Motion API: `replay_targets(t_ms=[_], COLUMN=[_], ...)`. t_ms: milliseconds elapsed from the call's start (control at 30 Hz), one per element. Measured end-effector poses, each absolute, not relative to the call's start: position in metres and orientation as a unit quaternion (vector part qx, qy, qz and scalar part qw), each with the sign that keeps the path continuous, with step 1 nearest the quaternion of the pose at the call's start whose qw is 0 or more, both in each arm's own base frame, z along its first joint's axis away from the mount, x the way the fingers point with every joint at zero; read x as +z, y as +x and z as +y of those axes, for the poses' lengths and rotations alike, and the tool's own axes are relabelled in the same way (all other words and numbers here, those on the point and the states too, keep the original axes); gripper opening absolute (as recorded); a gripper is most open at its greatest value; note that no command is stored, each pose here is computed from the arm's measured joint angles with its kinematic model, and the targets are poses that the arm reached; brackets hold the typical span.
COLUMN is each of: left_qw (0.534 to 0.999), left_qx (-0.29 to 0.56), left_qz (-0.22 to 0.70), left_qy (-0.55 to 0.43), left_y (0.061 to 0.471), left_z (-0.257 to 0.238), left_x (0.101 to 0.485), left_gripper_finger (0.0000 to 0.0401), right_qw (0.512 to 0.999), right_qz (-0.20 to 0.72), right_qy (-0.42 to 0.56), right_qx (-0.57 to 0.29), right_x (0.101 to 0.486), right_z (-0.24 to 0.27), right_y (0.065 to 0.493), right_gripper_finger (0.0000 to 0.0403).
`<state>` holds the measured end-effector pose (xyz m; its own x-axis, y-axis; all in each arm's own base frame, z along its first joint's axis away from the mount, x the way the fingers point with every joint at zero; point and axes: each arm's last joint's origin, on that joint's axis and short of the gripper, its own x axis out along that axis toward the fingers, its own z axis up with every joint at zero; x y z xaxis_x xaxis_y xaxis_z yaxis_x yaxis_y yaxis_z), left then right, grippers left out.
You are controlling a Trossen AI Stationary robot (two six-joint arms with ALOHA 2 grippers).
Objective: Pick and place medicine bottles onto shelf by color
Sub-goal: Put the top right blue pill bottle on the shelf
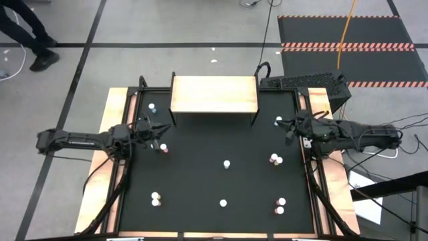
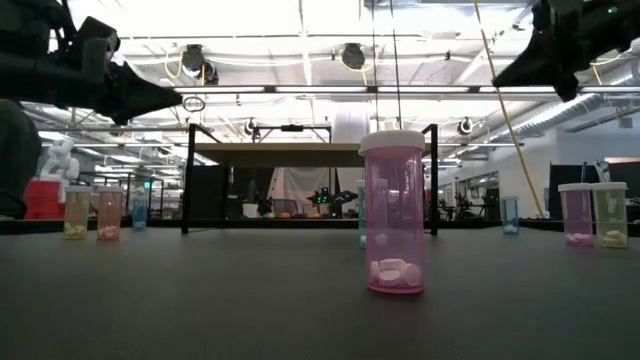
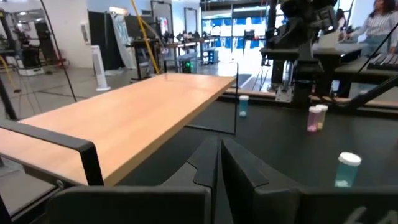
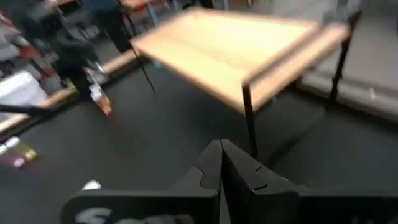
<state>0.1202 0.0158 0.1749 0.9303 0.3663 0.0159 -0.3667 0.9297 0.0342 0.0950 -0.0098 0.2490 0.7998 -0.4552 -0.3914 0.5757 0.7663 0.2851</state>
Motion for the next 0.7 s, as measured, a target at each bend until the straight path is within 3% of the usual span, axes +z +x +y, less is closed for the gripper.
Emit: replay_targets(t_ms=[233,467,700], left_qw=[0.977,0.974,0.975], left_qx=[0.212,0.225,0.221], left_qz=[0.001,0.016,0.03], left_qy=[0.019,0.02,0.017], left_y=[0.125,0.128,0.131], left_z=[0.022,0.026,0.026], left_x=[0.173,0.17,0.166], left_gripper_finger=[0.0026,0.0031,0.0111], right_qw=[0.878,0.884,0.84], right_qz=[0.262,0.344,0.404], right_qy=[0.266,0.208,0.188], right_qx=[-0.298,-0.238,-0.309], right_x=[0.245,0.252,0.27], right_z=[-0.015,-0.032,-0.08], right_y=[0.101,0.128,0.147], right_gripper_finger=[0.0,0.0,0.0002])
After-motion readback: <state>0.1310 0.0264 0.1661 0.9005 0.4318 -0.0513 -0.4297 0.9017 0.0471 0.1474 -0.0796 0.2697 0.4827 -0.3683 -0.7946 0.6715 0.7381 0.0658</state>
